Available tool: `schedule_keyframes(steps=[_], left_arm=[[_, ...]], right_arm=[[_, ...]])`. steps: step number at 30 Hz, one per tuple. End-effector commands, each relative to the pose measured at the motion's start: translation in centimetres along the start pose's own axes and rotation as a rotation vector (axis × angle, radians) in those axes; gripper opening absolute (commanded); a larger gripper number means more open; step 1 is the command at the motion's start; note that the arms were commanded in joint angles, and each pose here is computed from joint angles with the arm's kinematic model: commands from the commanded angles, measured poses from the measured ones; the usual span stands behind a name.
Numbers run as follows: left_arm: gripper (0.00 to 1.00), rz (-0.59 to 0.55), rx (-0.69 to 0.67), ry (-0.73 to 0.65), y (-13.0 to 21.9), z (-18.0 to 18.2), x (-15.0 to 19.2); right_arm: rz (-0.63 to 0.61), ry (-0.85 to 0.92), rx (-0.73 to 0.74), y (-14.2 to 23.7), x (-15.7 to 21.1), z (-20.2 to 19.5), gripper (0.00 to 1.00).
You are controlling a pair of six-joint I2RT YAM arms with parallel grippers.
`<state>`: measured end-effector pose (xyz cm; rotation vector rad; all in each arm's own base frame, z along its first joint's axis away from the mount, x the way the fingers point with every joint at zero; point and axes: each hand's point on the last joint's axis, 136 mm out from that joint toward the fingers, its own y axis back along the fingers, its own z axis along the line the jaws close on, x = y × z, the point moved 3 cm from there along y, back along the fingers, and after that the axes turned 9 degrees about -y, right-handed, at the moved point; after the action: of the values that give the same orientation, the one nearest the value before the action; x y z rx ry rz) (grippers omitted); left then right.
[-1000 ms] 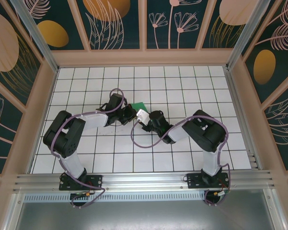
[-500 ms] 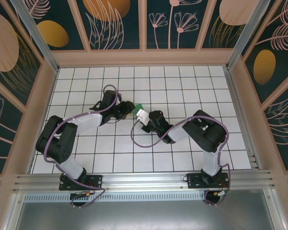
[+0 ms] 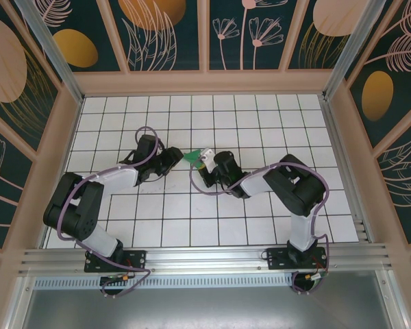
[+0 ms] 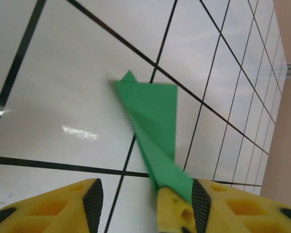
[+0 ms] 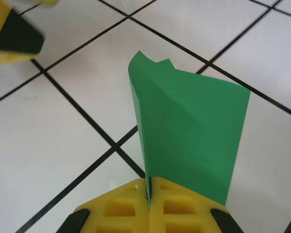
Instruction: Fold a paper plane with a square sheet of paper (pick it up from the middle)
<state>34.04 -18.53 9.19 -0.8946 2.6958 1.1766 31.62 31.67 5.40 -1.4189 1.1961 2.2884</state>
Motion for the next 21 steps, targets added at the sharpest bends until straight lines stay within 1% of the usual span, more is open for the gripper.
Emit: schedule_keyframes(steps=[1,6,10,13,18,21], left_arm=[[0.54,-0.063,0.037,-0.015,0.7,-0.5,-0.9],[0.56,-0.076,0.083,-0.056,0.9,-0.9,-0.7],[0.56,-0.056,0.138,-0.087,0.7,-1.4,-0.2],[0.56,-0.036,0.171,-0.096,0.5,-1.6,0.3],[0.55,-0.013,0.198,-0.114,0.0,-2.0,0.8],[0.53,0.001,0.208,-0.120,-0.4,-2.3,1.2]], right_arm=[[0.001,-0.164,-0.055,0.2,-1.2,0.1,0.01],[0.021,-0.280,-0.090,0.2,-1.5,-0.4,0.00],[0.086,-0.413,-0.115,-0.5,-1.3,-1.3,0.02],[0.104,-0.485,-0.142,-0.8,-1.0,-1.7,0.03],[0.103,-0.511,-0.130,-0.7,-0.8,-1.9,0.05],[0.101,-0.502,-0.119,-0.4,-0.7,-2.0,0.09]])
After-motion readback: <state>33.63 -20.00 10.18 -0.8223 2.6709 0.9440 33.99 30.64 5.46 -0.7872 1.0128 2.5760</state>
